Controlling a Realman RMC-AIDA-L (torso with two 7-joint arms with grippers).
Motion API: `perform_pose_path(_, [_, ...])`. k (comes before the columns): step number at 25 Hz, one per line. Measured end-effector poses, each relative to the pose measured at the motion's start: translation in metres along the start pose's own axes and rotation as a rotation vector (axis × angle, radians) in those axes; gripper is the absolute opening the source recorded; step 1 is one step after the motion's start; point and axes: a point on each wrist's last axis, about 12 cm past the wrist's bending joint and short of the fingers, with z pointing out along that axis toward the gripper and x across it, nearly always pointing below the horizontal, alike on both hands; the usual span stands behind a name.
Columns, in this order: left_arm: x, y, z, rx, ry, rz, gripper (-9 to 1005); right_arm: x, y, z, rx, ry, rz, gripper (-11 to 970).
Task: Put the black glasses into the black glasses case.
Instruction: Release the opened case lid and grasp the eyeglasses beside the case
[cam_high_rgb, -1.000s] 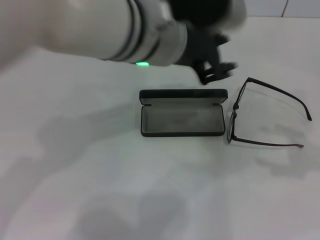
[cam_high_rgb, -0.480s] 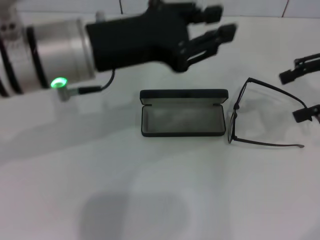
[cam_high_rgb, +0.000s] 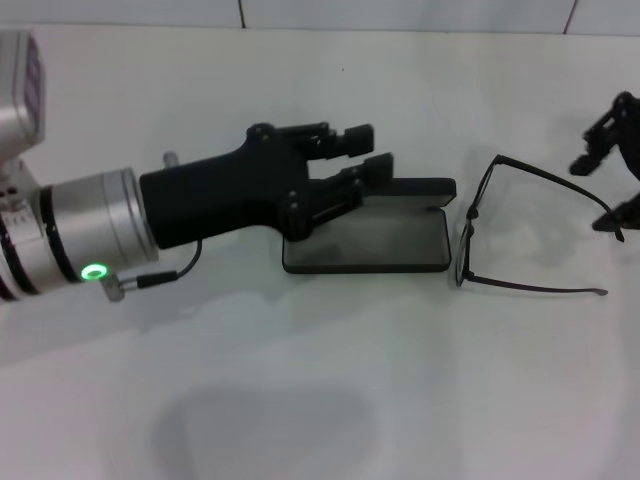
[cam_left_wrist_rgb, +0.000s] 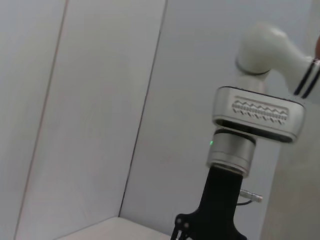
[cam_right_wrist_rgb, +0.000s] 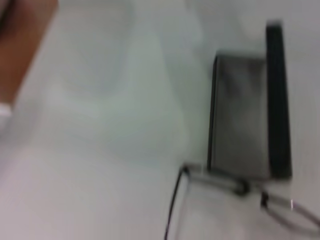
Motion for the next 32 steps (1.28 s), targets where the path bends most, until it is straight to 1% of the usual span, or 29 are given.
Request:
perform_pose_path(2, [0.007,0.001,-0.003,-0.01,-0.006,-0.011,365,-0.008,0.003,0.01,-0.014,0.095,-0.011,668])
perform_pose_path(4, [0.013,0.0,-0.007,-0.019,-0.013,-0.012,365,-0.014,0.004,0.02,-0.03,0.151,-0.023,638])
perform_pose_path(7, [0.022,-0.004,-0.014,-0.026,-0.034,-0.016,365,-0.024,0.004,0.034,-0.025,0.21,-0.061,637])
perform_pose_path(8, [0.022,-0.004,-0.014,-0.026,-0.034,-0.016,365,-0.027,0.003,0.036,-0.018,0.22,-0.076,637])
perform_pose_path(10, [0.031,-0.006,-0.02,-0.035,-0.048,-0.029,365,-0.032,0.002,0.037,-0.005,0.235,-0.104,636])
perform_pose_path(12, [0.034,-0.006,-0.022,-0.04,-0.049,-0.035,365,-0.037,0.001,0.035,0.015,0.245,-0.126,636])
perform_pose_path(19, [0.035,-0.005,-0.024,-0.043,-0.054,-0.034,366,-0.054,-0.01,0.038,0.109,0.275,-0.22,635])
perform_pose_path(21, [0.035,-0.004,-0.023,-0.042,-0.054,-0.035,366,-0.056,-0.011,0.039,0.119,0.282,-0.236,634])
perform_pose_path(22, [0.035,-0.004,-0.023,-0.043,-0.054,-0.034,366,-0.062,-0.014,0.044,0.137,0.3,-0.274,634])
perform_pose_path(25, [0.034,-0.001,-0.025,-0.06,-0.061,-0.033,366,-0.068,-0.017,0.054,0.151,0.32,-0.329,634])
perform_pose_path(32, [0.041,0.002,-0.03,-0.098,-0.09,-0.038,366,-0.077,-0.024,0.073,0.147,0.33,-0.423,634])
